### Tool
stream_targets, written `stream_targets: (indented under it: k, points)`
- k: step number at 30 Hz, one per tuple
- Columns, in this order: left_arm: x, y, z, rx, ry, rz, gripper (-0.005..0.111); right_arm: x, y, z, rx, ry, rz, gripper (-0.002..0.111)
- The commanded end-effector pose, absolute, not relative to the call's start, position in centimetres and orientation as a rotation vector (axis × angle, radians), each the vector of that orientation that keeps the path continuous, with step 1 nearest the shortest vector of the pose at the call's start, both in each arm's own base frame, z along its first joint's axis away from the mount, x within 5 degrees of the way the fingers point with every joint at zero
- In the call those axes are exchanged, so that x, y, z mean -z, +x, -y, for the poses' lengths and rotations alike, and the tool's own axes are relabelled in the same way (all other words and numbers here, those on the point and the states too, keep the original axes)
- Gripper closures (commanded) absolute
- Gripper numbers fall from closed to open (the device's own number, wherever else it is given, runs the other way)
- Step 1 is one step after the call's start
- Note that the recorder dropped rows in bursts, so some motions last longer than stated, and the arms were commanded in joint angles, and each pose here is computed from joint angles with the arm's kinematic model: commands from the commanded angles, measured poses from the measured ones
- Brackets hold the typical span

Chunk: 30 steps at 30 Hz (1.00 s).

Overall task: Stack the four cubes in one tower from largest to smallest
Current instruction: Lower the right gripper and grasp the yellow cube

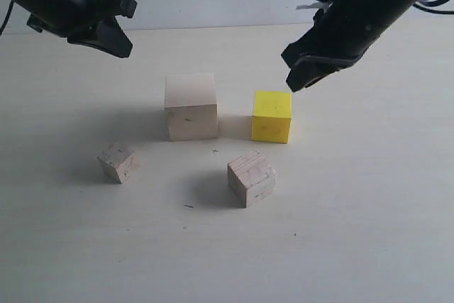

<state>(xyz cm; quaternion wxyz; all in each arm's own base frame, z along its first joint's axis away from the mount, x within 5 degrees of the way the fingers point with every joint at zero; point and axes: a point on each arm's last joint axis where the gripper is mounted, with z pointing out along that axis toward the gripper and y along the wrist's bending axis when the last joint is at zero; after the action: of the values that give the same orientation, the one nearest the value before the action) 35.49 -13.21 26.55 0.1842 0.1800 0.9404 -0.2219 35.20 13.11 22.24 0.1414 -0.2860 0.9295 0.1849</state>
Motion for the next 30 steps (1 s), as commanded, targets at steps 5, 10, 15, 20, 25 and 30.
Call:
stream_targets:
  k: [5,10,15,20,25,30]
  points:
    - [-30.5,33.2,12.9,0.671,0.512,-2.606,0.107,-18.9,36.9,-13.7,-0.502,-1.017,-2.562,0.026]
    - [-31.2,32.6,12.8,0.682,0.505,-2.609,0.107,-19.0,37.4,-14.1,-0.515,-1.075,-2.447,0.027]
    - [-31.0,32.3,12.8,0.692,0.528,-2.644,0.107,-19.0,37.0,-14.3,-0.544,-1.204,-2.390,0.029]
    - [-30.8,31.9,12.7,0.697,0.552,-2.682,0.107,-19.1,37.1,-14.3,-0.483,-1.355,-2.274,0.030]
    - [-29.7,31.5,12.6,0.700,0.551,-2.721,0.107,-19.1,37.7,-14.2,-0.412,-1.339,-2.233,0.030]
    - [-29.0,31.2,12.6,0.714,0.566,-2.742,0.107,-19.1,37.5,-14.7,-0.365,-1.515,-2.107,0.030]
